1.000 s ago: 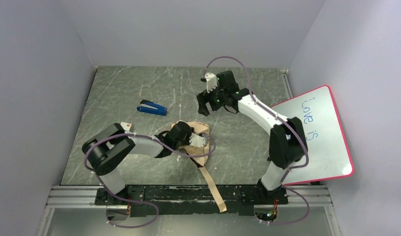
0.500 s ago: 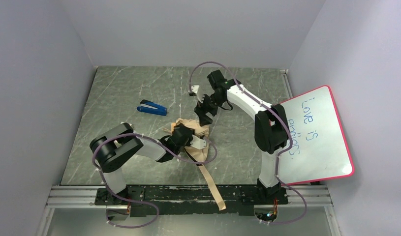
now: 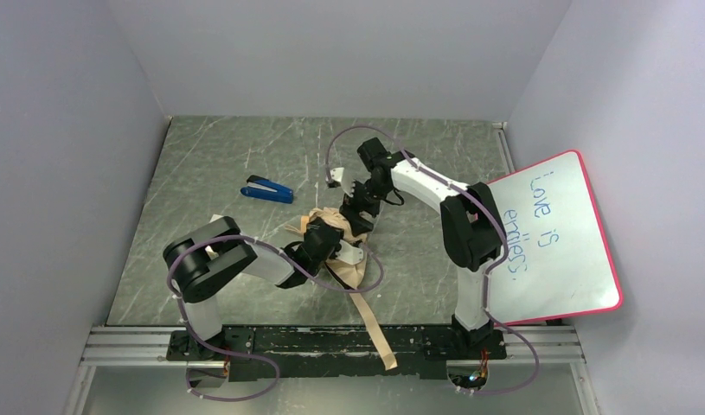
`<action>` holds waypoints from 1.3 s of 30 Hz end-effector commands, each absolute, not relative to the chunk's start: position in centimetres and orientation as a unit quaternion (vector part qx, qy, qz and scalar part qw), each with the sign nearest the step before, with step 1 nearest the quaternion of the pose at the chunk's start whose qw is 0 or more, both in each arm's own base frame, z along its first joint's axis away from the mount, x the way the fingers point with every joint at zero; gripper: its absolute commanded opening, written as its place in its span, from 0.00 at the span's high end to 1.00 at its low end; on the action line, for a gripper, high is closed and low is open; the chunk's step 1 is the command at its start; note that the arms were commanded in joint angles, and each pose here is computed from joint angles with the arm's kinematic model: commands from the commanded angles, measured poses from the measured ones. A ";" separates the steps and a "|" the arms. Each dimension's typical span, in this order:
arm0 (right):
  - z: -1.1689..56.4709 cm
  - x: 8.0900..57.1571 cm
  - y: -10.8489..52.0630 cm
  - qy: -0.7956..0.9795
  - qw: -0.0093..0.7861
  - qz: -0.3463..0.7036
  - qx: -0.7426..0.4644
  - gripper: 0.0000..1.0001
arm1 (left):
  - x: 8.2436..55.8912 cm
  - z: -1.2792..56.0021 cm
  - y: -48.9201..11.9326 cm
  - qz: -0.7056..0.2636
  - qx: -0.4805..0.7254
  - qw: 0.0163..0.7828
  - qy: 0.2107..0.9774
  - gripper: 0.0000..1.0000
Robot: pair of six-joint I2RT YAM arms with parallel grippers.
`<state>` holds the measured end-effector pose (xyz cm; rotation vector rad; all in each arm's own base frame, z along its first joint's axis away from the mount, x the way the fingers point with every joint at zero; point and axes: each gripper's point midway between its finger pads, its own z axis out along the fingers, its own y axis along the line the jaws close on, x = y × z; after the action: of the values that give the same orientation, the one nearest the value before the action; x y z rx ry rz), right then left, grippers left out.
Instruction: Put away the umbrella
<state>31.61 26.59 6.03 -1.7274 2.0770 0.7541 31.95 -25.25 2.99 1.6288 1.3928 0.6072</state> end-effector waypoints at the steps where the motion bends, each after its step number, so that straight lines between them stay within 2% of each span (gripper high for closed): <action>1: 2.7 31.6 26.7 0.732 0.144 0.238 -0.622 0.14 | 30.5 0.6 -24.1 0.249 0.688 0.397 0.554 0.95; 10: -1.0 30.4 26.1 0.741 0.102 0.217 -0.628 0.15 | 30.1 1.4 -25.7 0.223 0.685 0.418 0.553 0.94; 13: -1.7 29.7 25.9 0.740 0.091 0.218 -0.630 0.21 | 30.0 1.5 -26.1 0.221 0.685 0.423 0.551 0.93; 16: -2.2 29.5 25.7 0.743 0.082 0.217 -0.628 0.30 | 30.1 2.0 -26.5 0.220 0.677 0.433 0.554 0.87; 19: -3.0 29.1 25.1 0.750 0.066 0.209 -0.625 0.41 | 30.1 2.7 -26.9 0.209 0.670 0.443 0.558 0.72; 21: -3.6 29.3 24.6 0.760 0.060 0.195 -0.618 0.55 | 30.1 3.6 -27.3 0.199 0.664 0.452 0.561 0.61; 22: -3.8 29.4 24.4 0.763 0.059 0.188 -0.615 0.59 | 30.1 4.0 -27.4 0.194 0.662 0.456 0.562 0.55; 24: -4.1 29.5 24.2 0.767 0.057 0.182 -0.613 0.63 | 30.0 4.8 -27.8 0.185 0.657 0.464 0.565 0.46; 25: -4.1 29.6 24.1 0.769 0.058 0.178 -0.612 0.65 | 30.0 5.2 -28.0 0.179 0.654 0.468 0.566 0.30; 26: -4.2 29.9 24.1 0.770 0.067 0.171 -0.611 0.67 | 29.9 5.8 -28.2 0.172 0.652 0.472 0.568 0.21; 29: -4.2 30.7 23.8 0.772 0.087 0.152 -0.611 0.71 | 29.1 7.0 -28.8 0.143 0.653 0.472 0.574 0.05; 35: -4.0 32.0 23.3 0.772 0.122 0.120 -0.612 0.74 | 25.6 9.4 -29.3 0.053 0.676 0.453 0.579 0.03; 39: -4.0 33.1 23.0 0.769 0.149 0.092 -0.615 0.74 | 22.8 13.2 -28.7 -0.027 0.638 0.483 0.599 0.03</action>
<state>29.98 26.90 1.62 -1.7243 2.1643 0.6502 26.29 -28.21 10.31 1.6131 1.4134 0.1987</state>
